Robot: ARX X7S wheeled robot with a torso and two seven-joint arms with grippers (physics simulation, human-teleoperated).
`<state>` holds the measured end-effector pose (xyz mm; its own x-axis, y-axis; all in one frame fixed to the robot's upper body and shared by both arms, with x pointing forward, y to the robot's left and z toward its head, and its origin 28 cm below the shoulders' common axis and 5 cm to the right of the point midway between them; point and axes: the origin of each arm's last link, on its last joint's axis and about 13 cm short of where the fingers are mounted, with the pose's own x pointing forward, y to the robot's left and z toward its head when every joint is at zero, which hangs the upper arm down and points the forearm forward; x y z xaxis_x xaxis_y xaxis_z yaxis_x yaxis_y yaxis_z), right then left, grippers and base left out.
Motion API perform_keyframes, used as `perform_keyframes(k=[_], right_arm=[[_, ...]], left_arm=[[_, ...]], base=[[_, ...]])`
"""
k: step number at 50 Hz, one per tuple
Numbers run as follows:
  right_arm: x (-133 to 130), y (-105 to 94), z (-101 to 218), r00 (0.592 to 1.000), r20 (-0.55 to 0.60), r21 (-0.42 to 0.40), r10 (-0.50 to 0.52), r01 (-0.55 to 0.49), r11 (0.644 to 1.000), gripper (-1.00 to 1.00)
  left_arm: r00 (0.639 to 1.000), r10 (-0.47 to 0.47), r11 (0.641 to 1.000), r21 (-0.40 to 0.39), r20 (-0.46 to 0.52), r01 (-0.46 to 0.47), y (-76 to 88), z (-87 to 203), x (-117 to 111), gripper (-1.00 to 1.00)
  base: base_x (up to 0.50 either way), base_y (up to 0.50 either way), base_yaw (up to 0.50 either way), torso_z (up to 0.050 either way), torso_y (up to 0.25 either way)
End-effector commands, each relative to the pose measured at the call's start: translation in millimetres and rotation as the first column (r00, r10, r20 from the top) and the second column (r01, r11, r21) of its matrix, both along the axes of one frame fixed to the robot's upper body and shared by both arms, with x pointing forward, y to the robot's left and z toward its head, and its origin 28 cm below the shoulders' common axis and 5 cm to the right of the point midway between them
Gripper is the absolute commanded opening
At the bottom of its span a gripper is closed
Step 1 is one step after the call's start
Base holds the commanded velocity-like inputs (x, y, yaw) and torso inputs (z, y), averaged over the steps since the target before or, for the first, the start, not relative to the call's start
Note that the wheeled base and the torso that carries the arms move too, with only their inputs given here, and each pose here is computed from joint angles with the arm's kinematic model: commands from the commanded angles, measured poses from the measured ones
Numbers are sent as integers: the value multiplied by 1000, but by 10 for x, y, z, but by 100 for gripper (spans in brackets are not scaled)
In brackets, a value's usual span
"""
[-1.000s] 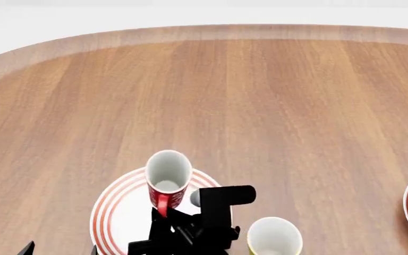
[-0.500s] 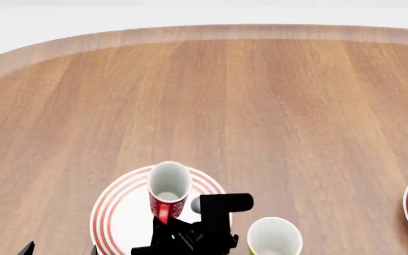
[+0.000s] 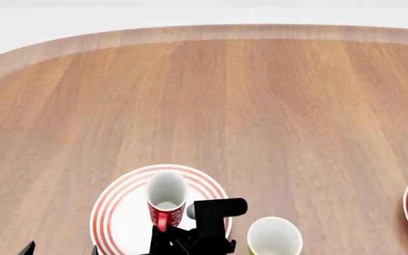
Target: Put the red mug on the left plate.
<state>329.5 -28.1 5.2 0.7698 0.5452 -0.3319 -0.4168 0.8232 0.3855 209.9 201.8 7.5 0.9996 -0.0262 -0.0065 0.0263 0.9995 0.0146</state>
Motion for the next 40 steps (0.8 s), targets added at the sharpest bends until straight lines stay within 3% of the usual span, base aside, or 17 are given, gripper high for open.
perform_keyframes(k=[1,22,23,40], right_arm=[[32,-26,-21,1000,6,-24,-6,6,1000,-100],[48,-55,-29,1000,6,-48,-15,16,999,-100],[54,-57,-23,1000,0,-48,-20,20,999,100],[56,-92,39,999,22,-22,-33,33,999,100]], left_arm=[[1000,0,1000,1,0,0,1,-3,4,100],[1000,-1,1000,0,-1,1,-2,-2,0,100],[1000,-1,1000,1,-1,1,-2,-2,0,100],[1000,0,1000,-1,0,0,-1,6,-2,100]], base=[[0,0,0,0,0],[0,0,0,0,0],[0,0,0,0,0],[0,0,0,0,0]])
